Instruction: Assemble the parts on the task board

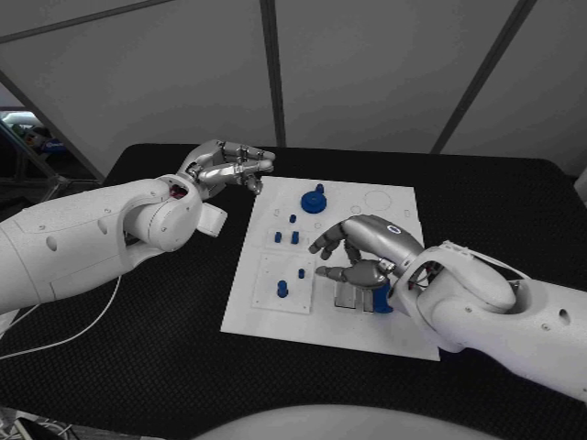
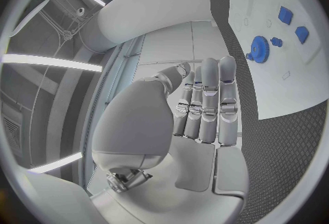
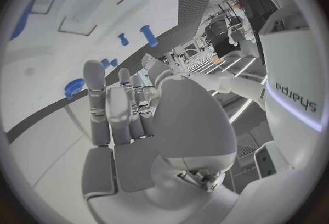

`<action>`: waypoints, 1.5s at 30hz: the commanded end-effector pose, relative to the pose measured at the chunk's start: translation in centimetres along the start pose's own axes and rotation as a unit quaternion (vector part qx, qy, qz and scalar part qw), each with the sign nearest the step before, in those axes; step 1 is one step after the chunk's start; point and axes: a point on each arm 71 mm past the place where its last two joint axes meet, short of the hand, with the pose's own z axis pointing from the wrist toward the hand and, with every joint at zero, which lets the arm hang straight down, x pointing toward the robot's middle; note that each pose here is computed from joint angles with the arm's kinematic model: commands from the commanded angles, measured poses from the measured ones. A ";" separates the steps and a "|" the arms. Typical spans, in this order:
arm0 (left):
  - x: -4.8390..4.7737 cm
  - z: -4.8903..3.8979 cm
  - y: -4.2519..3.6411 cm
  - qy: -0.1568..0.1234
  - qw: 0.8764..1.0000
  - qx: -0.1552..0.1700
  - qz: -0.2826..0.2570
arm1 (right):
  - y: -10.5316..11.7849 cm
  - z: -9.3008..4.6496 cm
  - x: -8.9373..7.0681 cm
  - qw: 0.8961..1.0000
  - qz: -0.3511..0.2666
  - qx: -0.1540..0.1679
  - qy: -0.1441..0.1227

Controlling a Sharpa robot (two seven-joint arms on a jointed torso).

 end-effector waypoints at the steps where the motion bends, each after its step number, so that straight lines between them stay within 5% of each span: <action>1: 0.06 -0.06 0.07 0.005 1.000 -0.001 -0.002 | -2.7 -1.0 -1.3 0.983 0.171 0.061 -0.013; 8: 0.02 -0.22 0.39 0.005 1.000 -0.005 -0.001 | -7.0 -4.5 -3.1 0.968 0.205 0.148 -0.004; 18: 0.41 -0.20 1.01 0.008 1.000 -0.013 -0.002 | -9.0 -8.3 -4.6 0.968 0.096 0.232 0.016; 27: 0.76 -0.14 1.46 0.011 1.000 -0.019 -0.007 | -8.1 -8.3 -3.6 0.965 0.027 0.259 0.013; 45: 1.05 -0.08 1.69 0.015 1.000 -0.021 -0.010 | -7.1 -7.1 1.6 0.955 0.040 0.287 0.058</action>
